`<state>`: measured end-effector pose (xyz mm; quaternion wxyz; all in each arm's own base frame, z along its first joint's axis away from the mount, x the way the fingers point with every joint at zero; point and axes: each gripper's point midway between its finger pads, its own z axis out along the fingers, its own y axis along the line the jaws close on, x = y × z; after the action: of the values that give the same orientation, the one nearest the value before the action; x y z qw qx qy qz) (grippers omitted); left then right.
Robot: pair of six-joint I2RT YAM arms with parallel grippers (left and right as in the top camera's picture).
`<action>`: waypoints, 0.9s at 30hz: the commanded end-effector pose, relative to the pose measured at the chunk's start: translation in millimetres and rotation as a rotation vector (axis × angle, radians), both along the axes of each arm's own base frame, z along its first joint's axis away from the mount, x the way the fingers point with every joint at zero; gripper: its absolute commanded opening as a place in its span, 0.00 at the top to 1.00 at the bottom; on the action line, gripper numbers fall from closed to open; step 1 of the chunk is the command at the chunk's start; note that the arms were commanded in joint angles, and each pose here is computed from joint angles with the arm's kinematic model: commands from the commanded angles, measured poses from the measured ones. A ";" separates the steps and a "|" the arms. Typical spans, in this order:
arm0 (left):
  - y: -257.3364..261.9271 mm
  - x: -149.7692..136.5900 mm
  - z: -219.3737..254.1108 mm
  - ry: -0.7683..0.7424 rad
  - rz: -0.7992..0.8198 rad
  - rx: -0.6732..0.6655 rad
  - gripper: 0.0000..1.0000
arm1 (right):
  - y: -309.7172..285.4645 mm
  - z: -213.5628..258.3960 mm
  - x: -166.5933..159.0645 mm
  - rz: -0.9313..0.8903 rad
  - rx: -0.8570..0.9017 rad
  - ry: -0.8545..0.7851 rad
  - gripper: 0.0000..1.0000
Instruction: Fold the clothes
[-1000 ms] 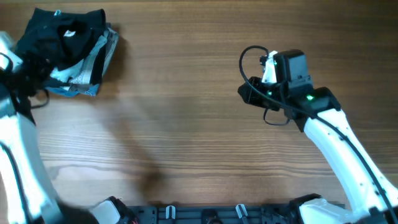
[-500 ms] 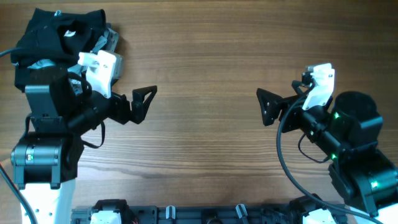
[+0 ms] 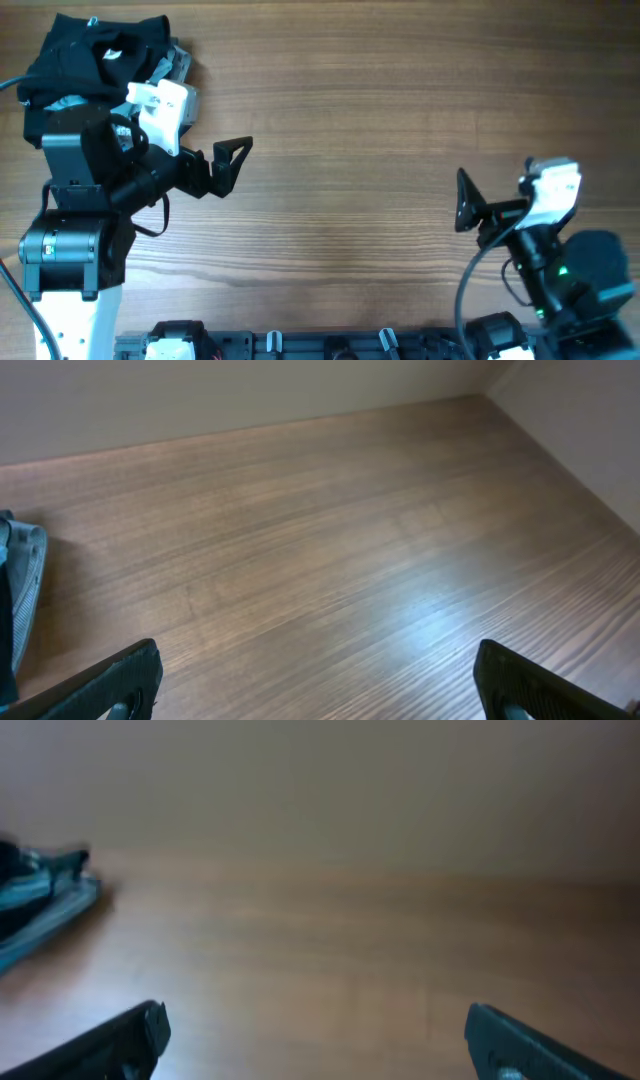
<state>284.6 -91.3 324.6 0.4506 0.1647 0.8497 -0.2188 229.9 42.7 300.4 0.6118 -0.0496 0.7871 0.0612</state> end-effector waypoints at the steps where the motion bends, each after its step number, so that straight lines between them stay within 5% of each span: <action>1: -0.1 1.2 3.0 -0.021 -0.009 0.020 0.00 | -0.6 -60.6 -7.1 0.014 -0.003 -0.014 0.00; 9: -0.1 1.2 3.0 -0.021 -0.009 0.020 0.00 | 6.8 -125.6 8.7 0.033 0.054 -0.198 0.00; 14: -0.1 1.2 3.0 -0.021 -0.009 0.020 0.00 | 8.5 -107.8 10.8 0.041 0.082 -0.309 0.00; 27: -0.1 1.2 3.0 -0.021 -0.009 0.020 0.00 | 8.8 -127.2 12.6 0.039 0.065 -0.230 0.00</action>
<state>285.5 -90.9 324.0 0.4504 0.1652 0.8502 -0.2170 242.4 49.9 174.4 0.7004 -0.0494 0.7067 0.0876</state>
